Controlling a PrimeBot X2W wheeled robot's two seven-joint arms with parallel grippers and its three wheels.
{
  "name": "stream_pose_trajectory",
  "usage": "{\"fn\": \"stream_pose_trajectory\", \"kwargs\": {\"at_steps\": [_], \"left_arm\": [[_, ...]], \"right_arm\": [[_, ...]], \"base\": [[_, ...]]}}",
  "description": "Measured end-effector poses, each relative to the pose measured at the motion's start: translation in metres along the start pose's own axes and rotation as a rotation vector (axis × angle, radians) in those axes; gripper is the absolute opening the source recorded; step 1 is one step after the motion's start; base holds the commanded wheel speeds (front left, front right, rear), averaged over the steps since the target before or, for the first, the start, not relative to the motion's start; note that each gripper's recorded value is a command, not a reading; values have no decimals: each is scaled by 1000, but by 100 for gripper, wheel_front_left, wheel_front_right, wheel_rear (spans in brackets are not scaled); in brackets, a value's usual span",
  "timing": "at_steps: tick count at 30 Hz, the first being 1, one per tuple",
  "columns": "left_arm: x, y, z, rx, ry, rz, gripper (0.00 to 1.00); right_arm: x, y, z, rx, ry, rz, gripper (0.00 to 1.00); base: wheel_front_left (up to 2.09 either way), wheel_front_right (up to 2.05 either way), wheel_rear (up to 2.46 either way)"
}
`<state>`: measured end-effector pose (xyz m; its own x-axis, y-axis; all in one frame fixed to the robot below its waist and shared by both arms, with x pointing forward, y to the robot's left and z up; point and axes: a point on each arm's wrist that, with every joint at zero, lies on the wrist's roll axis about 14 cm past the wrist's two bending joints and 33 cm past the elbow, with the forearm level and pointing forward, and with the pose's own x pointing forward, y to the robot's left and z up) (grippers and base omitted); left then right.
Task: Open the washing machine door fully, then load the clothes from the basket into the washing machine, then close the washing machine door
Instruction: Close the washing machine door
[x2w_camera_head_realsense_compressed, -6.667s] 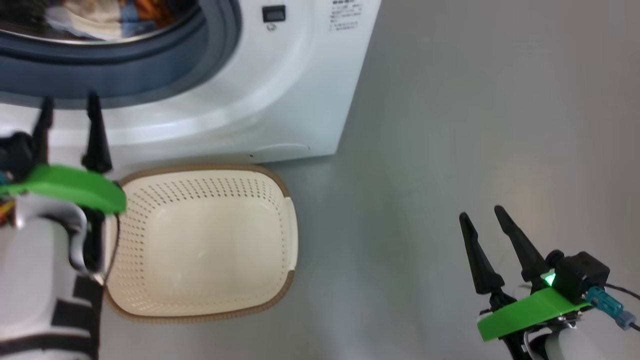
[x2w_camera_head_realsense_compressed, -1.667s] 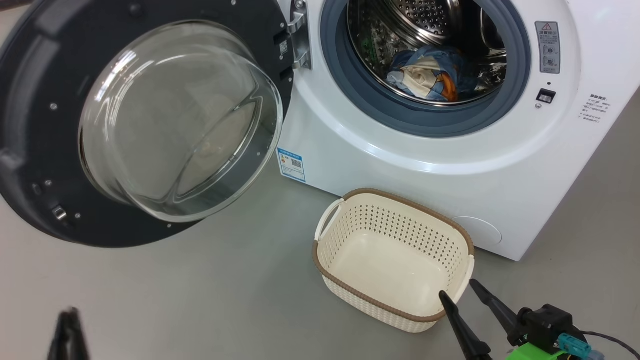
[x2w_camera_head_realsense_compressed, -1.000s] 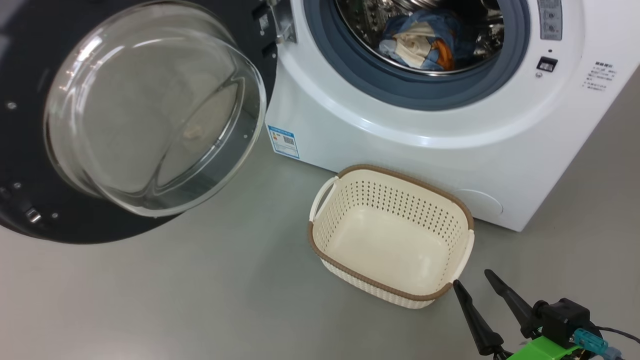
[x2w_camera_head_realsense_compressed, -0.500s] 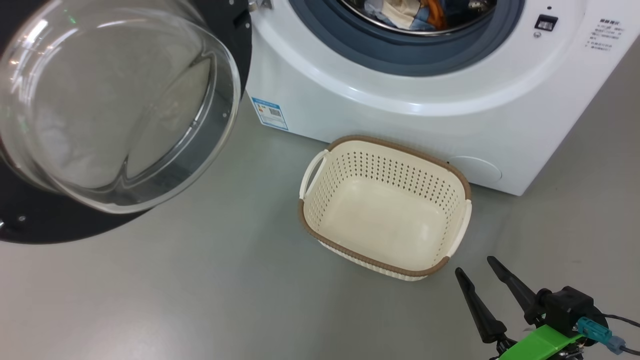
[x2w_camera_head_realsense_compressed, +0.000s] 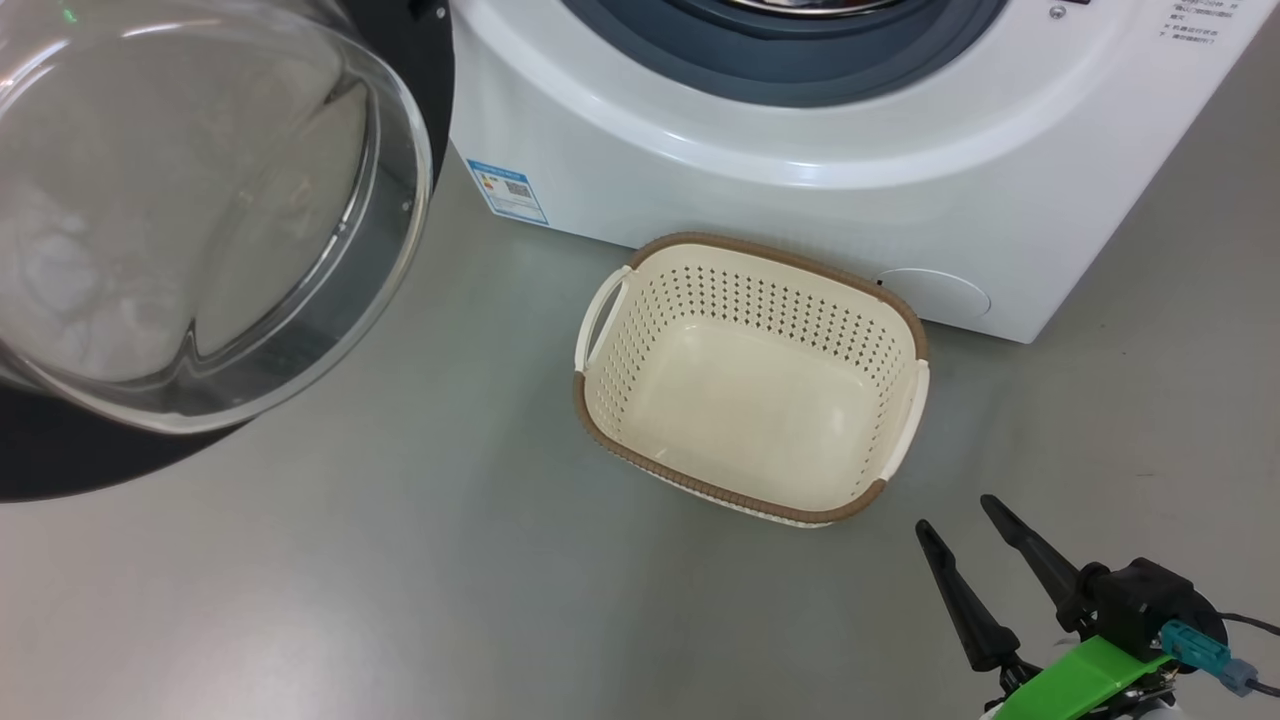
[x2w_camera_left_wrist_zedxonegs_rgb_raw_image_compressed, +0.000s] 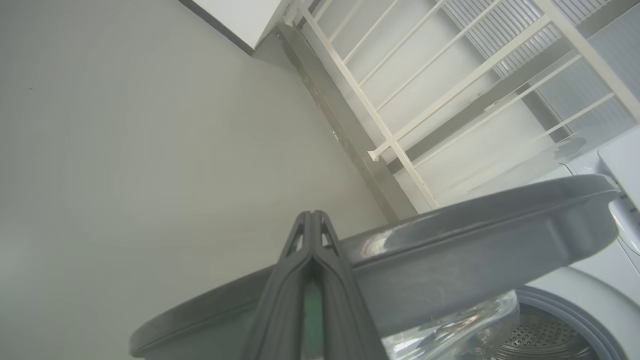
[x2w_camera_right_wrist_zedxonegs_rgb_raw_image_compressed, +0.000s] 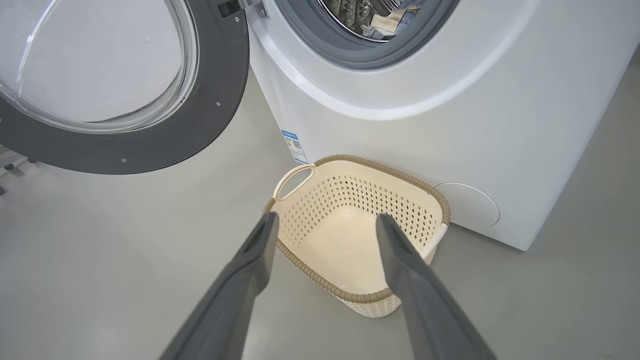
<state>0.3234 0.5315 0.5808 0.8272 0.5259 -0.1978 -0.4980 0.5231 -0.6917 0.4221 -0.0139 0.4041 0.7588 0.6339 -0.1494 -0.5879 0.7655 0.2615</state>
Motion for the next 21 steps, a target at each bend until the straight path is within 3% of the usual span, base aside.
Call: {"fn": "stream_pose_trajectory", "kwargs": {"at_steps": [21], "left_arm": [[-6, -16, -14, -3, 153, -61, 0]], "right_arm": [[1, -1, 11, -13, -28, -6, 100]], "base": [[0, 0, 0]]}}
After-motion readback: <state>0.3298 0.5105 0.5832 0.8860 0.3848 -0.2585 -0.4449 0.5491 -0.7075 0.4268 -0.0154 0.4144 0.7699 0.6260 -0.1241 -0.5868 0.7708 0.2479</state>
